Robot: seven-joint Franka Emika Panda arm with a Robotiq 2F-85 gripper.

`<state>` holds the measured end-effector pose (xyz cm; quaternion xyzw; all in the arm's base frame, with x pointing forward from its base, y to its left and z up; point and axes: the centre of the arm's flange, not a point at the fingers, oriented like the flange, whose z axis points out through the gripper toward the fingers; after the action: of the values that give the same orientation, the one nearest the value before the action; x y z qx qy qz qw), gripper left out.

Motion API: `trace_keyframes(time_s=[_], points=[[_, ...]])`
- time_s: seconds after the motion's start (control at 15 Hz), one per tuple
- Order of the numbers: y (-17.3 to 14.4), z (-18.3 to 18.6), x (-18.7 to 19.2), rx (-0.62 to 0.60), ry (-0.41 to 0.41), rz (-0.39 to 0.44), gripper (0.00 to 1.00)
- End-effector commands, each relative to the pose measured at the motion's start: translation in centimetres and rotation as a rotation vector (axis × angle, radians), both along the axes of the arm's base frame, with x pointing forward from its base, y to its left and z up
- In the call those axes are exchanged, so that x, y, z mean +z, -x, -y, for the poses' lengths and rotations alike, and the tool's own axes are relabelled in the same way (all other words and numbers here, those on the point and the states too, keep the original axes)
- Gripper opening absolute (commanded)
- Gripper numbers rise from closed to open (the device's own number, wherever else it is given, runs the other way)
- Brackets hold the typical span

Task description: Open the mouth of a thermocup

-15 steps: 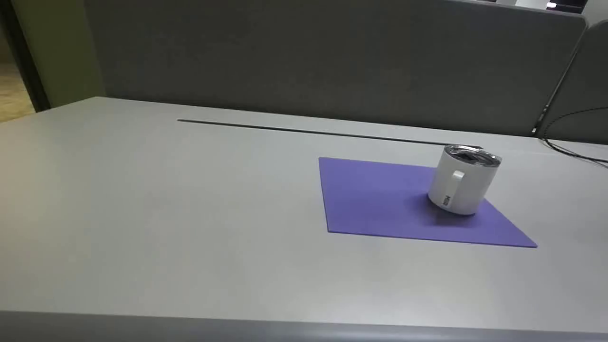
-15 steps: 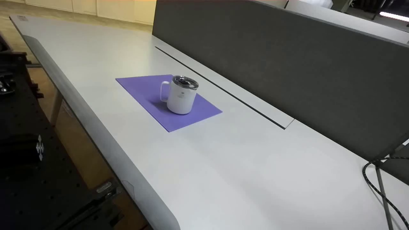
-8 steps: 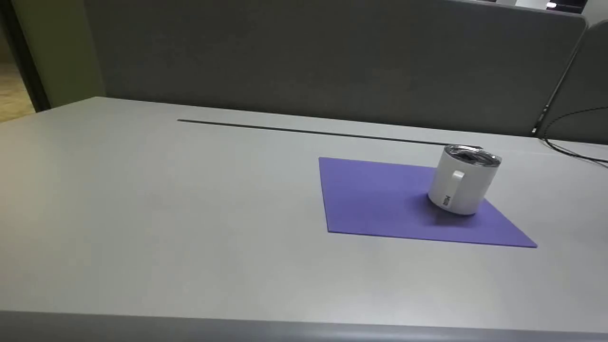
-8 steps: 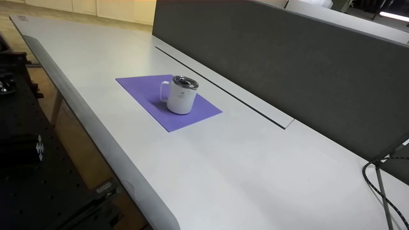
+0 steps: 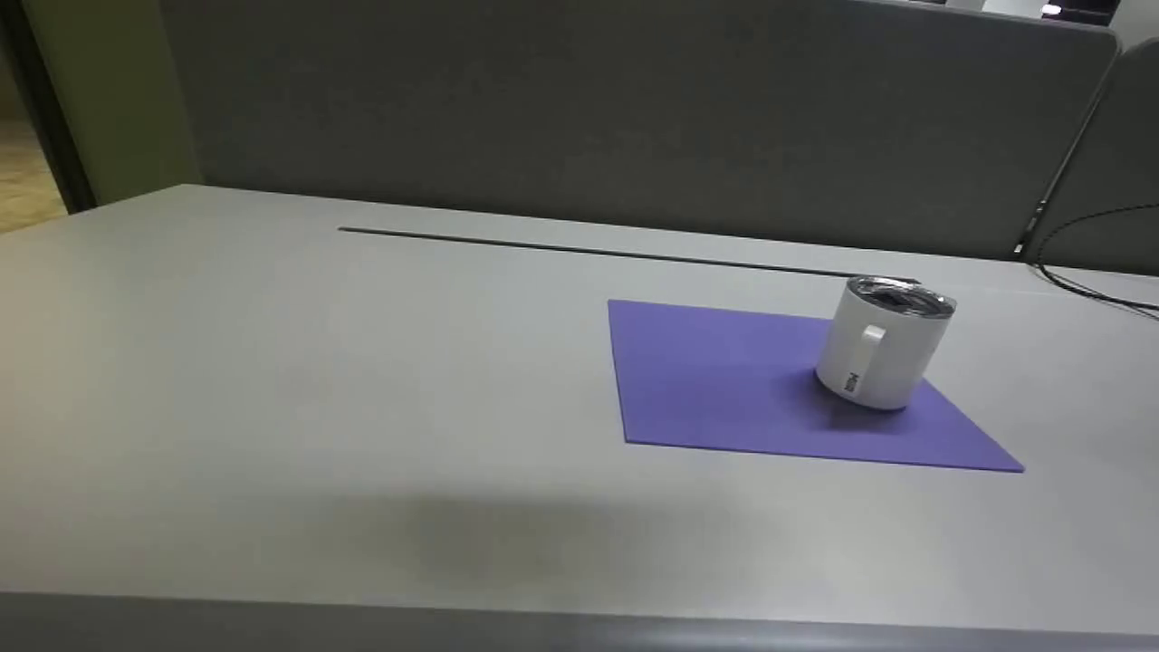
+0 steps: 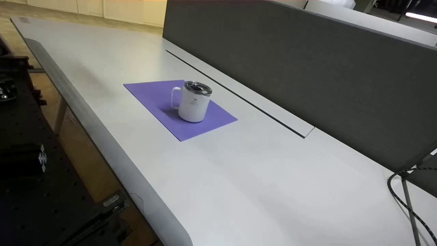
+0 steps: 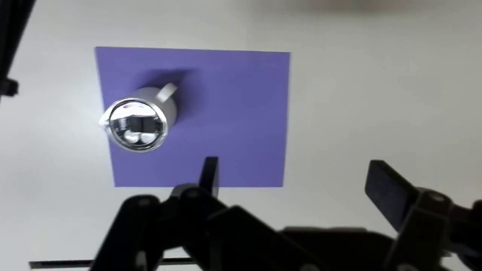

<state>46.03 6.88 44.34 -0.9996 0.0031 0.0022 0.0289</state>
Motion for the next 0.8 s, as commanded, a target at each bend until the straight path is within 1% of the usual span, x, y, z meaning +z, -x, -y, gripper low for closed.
trace_keyframes(time_s=[0.0, 0.13, 0.2, 0.27, 0.33, 0.4, 0.53, 0.73], points=[[-6.3, 7.1, -2.0, 0.019, 0.101, -0.016, 1.0], [-7.7, 11.4, -3.6, 0.011, 0.182, -0.032, 1.0], [-8.2, 13.4, -4.5, 0.001, 0.247, -0.018, 1.0], [-8.6, 14.8, -5.0, -0.021, 0.296, -0.007, 1.0], [-8.9, 15.8, -5.1, -0.111, 0.297, -0.046, 1.0], [-6.9, 14.7, -5.4, -0.025, 0.256, -0.026, 1.0], [-7.6, 16.3, -6.1, -0.071, 0.274, -0.037, 1.0], [-8.0, 16.1, -5.9, -0.082, 0.276, -0.037, 1.0]])
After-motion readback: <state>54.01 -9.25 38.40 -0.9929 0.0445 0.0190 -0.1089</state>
